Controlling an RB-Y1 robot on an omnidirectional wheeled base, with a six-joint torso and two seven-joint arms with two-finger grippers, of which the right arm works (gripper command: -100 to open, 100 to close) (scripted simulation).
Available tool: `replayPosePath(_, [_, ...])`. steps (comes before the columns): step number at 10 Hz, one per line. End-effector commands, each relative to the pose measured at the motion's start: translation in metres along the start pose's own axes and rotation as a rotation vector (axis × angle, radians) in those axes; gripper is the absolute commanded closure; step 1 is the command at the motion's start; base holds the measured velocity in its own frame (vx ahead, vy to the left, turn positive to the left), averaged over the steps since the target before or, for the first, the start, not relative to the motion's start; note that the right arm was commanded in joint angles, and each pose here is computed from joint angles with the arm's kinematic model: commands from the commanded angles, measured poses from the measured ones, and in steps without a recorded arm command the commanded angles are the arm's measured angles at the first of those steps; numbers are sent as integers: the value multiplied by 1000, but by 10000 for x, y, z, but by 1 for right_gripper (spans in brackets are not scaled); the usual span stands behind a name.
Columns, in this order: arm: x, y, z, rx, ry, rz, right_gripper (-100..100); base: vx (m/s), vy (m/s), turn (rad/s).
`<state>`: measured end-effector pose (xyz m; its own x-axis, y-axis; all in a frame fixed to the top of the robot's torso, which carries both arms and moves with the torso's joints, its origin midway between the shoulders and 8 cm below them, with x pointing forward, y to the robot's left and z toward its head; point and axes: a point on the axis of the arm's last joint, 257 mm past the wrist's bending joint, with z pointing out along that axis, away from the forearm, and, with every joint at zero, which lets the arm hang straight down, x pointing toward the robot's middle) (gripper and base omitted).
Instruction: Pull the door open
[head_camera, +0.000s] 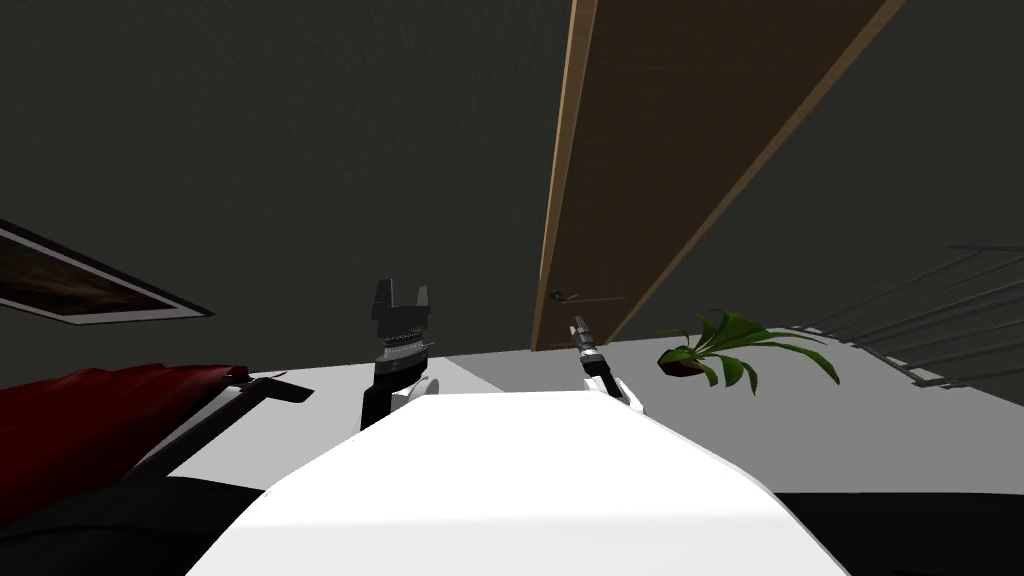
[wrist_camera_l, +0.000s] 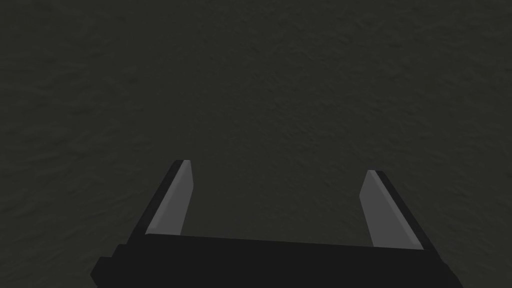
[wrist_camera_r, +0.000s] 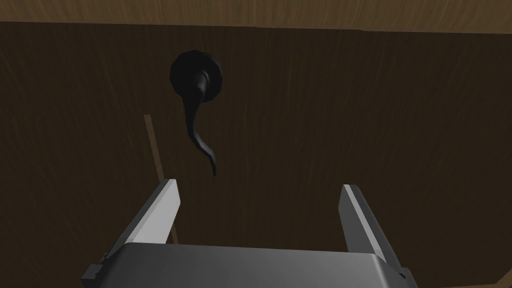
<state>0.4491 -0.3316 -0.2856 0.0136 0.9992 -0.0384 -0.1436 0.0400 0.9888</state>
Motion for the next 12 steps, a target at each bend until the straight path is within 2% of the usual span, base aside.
replayPosePath(1, [-66, -110, -23, 22, -3, -8, -100, 48, -31, 69])
replayPosePath(8, [-354, -435, -56, 86, -16, -40, -100, 53, -43, 81])
replayPosePath(12, [-544, -633, -113, 130, -31, -58, -100, 73, -55, 77])
